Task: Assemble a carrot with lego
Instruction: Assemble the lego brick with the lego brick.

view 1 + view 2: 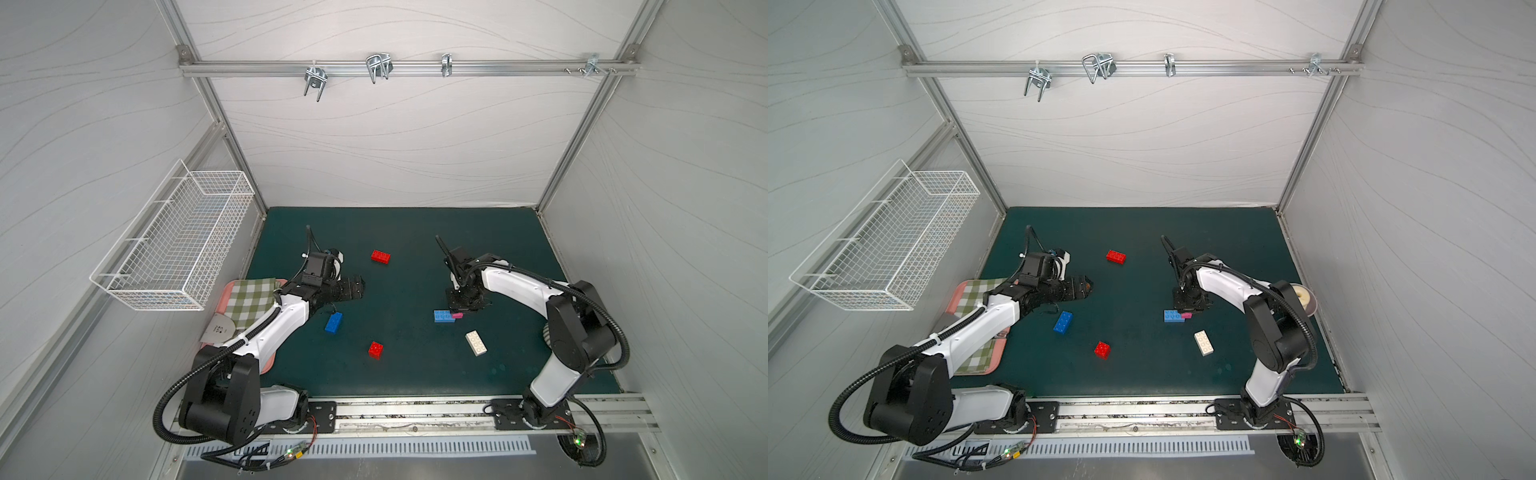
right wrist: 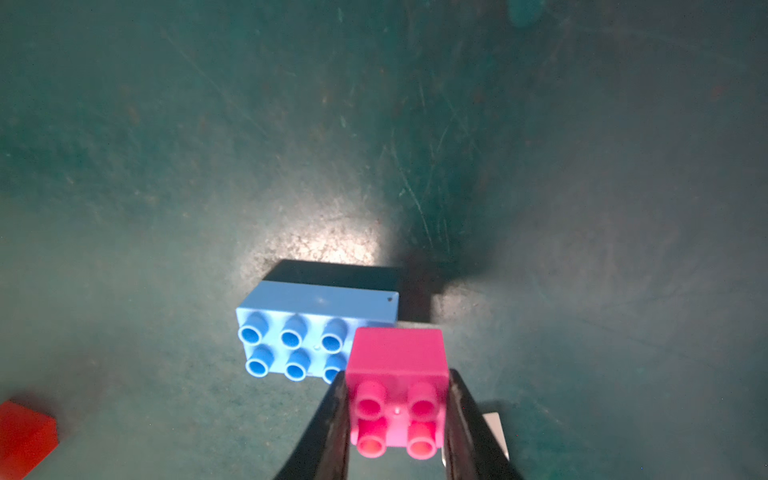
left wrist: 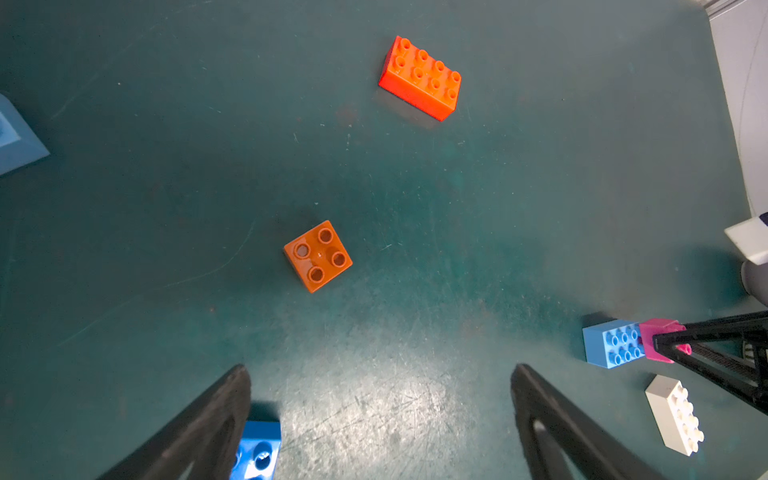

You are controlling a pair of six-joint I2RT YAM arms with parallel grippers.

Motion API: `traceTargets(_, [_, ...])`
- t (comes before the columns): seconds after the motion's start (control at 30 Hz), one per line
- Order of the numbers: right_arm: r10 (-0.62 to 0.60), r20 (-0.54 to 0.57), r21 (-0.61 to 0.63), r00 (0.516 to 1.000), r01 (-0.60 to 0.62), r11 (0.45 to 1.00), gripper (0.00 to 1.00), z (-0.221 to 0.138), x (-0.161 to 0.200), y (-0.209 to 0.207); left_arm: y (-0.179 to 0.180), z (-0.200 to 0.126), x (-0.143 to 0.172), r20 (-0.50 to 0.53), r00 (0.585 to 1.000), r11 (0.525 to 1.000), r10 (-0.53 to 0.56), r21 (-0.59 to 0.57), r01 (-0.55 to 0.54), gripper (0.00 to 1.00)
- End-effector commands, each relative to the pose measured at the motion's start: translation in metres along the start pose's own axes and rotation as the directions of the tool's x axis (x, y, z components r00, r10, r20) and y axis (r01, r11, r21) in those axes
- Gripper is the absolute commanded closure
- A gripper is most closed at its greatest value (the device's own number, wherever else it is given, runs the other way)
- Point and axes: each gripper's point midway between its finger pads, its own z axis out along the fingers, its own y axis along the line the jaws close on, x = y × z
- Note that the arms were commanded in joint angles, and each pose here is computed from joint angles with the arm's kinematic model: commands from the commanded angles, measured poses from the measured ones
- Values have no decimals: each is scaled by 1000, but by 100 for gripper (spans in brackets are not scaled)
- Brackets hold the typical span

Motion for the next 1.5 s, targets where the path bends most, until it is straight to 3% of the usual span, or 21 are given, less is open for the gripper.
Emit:
traceTargets(0.0, [-4,-89,90,996,12,996,92,14,18,-13,-4,-3,-10,38,999,1000,18,2,-18,2])
traceTargets(0.57, [6,-126,99,992,6,995,93,30,31,-8,-5,-2,-9,32,999,1000,24,-1,-24,2])
traceTargets(1.07, [30,-128,111,991,-16,994,93,23,28,36,-2,-6,-9,41,999,1000,27,-17,-26,2])
traceTargets(1.47, [52,-93,76,994,-45,996,70,6,18,35,-1,-7,-10,49,998,999,26,-26,-24,2])
